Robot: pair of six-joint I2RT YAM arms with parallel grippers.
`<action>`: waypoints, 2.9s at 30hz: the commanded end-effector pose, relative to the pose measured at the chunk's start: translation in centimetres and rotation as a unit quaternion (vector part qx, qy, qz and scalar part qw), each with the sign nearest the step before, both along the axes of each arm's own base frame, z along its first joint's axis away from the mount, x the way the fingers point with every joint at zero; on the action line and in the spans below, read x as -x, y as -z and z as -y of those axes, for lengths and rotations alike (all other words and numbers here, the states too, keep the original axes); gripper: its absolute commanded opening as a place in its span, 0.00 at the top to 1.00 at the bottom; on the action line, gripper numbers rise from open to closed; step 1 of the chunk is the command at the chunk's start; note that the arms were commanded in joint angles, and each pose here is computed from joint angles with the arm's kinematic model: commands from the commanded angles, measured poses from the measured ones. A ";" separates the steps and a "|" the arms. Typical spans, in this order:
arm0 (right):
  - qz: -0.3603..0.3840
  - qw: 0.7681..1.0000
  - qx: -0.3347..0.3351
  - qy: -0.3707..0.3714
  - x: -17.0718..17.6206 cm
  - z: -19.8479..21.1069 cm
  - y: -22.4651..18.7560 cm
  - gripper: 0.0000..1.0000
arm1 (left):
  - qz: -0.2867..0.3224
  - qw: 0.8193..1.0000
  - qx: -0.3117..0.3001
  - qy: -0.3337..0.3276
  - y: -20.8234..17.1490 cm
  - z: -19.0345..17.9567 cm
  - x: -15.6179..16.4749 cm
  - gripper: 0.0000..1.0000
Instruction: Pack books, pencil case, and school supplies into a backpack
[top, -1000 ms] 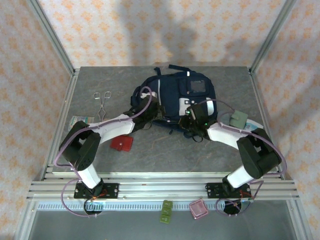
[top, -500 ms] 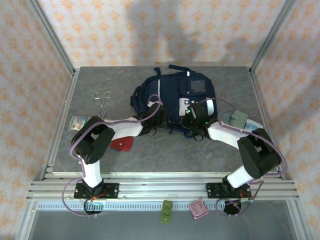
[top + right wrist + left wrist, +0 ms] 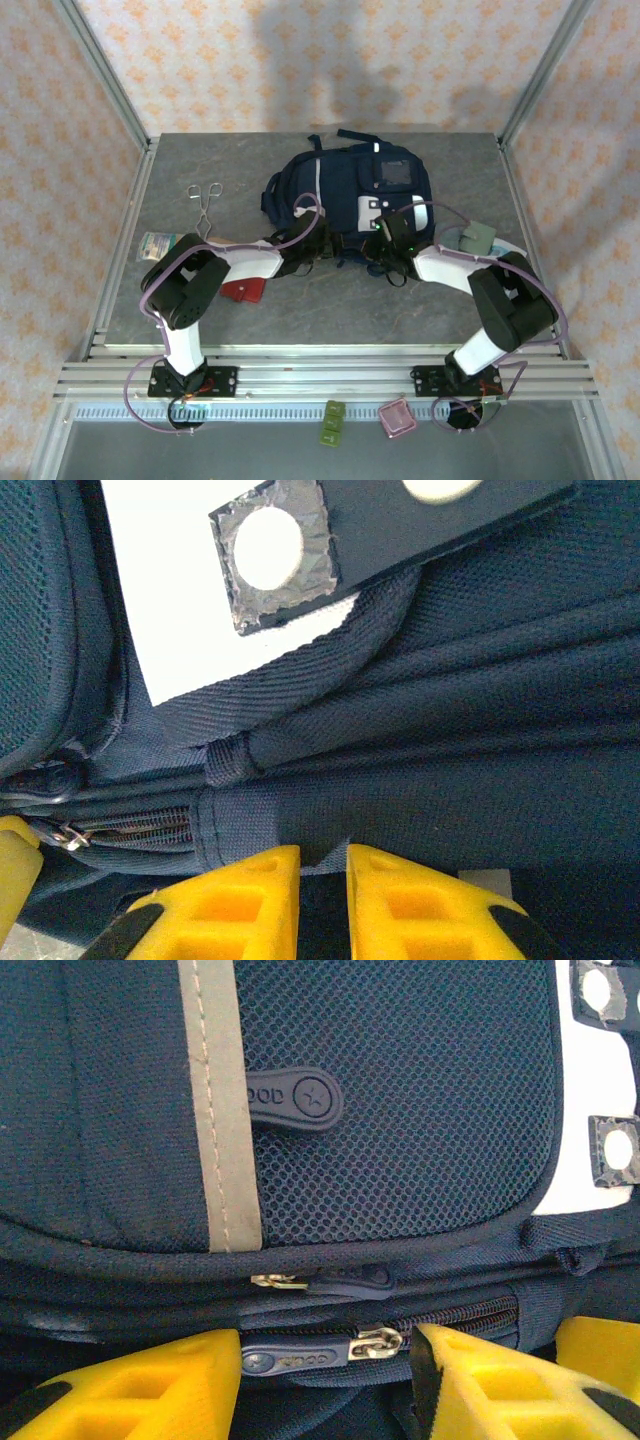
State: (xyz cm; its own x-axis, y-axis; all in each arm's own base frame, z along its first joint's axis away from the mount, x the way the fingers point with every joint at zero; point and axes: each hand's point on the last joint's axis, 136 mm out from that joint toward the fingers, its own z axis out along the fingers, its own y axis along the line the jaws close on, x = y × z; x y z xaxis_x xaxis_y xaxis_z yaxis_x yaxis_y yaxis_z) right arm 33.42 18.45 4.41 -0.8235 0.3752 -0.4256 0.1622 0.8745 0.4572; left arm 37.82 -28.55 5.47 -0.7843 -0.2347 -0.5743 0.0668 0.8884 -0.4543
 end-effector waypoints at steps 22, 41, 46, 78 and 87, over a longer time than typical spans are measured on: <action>-0.010 0.999 0.034 0.020 0.0 1.6 1.6 0.82 | 0.026 0.993 -0.012 0.115 -2.8 2.0 1.2 0.83; -0.009 0.999 0.029 0.022 0.1 1.7 1.5 0.82 | -0.032 0.982 -0.124 0.137 2.6 1.4 -0.3 0.46; -0.010 0.999 0.030 0.023 0.1 1.8 1.7 0.82 | -0.047 0.976 -0.097 0.190 2.9 2.8 1.3 0.53; -0.014 0.999 0.023 0.029 -0.3 1.9 1.7 0.82 | -0.033 0.965 -0.184 0.183 4.3 1.1 1.1 0.88; -0.016 0.999 0.023 0.030 0.0 2.0 1.9 0.82 | -0.016 0.956 -0.242 0.162 5.7 0.0 0.8 0.79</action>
